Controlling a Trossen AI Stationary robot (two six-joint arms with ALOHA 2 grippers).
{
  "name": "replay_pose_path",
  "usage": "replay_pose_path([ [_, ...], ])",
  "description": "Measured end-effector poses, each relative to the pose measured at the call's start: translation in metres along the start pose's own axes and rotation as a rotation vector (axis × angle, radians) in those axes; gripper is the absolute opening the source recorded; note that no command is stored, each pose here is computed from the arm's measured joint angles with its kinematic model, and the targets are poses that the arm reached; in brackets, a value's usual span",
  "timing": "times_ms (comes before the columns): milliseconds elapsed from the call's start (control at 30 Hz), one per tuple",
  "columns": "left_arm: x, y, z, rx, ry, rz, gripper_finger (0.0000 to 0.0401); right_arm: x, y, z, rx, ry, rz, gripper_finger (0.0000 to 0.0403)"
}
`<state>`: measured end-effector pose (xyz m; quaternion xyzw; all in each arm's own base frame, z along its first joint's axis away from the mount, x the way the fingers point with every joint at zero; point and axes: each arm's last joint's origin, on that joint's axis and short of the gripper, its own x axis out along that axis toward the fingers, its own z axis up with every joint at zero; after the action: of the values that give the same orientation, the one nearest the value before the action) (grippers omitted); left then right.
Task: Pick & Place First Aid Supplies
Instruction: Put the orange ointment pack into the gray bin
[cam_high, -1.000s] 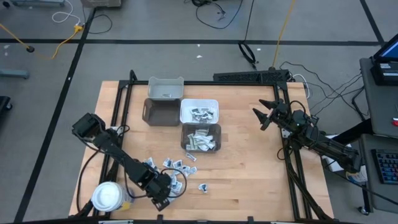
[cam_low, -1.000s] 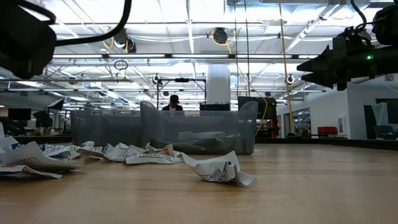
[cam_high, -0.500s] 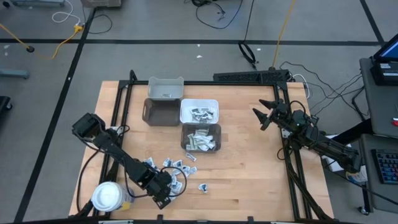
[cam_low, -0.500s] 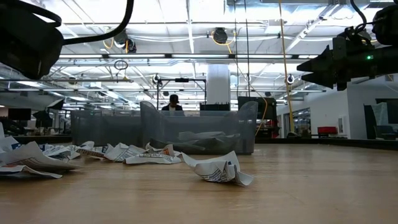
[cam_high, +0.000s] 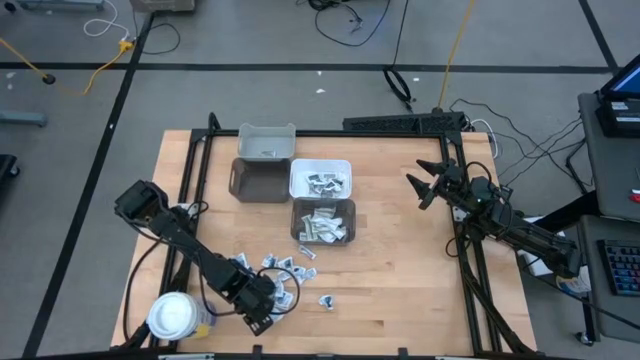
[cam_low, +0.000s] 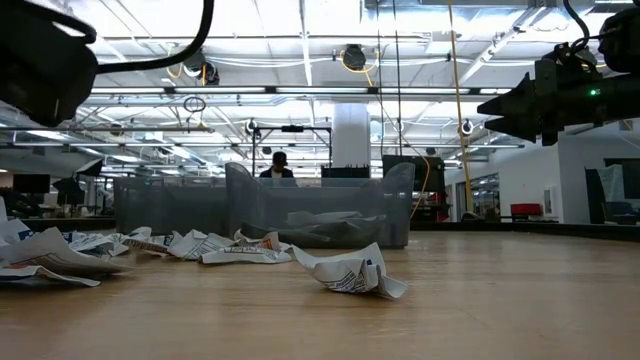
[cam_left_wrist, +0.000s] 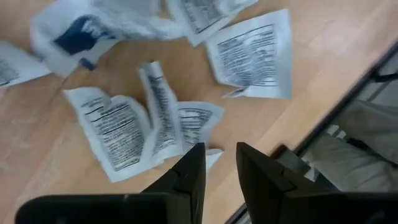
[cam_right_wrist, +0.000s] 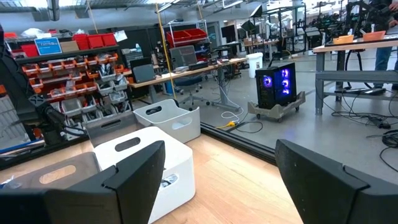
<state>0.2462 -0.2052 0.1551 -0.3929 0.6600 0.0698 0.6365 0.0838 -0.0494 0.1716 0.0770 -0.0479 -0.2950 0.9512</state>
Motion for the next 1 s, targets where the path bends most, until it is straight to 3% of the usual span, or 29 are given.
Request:
replay_pose_path([
  [833, 0.018, 0.004, 0.002, -0.038, -0.063, 0.063, 0.0091, 0.0, 0.0, 0.0, 0.0, 0.0, 0.0, 0.0297],
  [900, 0.018, 0.004, 0.002, -0.039, -0.063, 0.067, 0.0081, 0.0, 0.0, 0.0, 0.0, 0.0, 0.0, 0.0297],
  [1000, 0.018, 0.005, 0.002, -0.041, -0.066, 0.07, 0.0034, 0.0, 0.0, 0.0, 0.0, 0.0, 0.0, 0.0297],
])
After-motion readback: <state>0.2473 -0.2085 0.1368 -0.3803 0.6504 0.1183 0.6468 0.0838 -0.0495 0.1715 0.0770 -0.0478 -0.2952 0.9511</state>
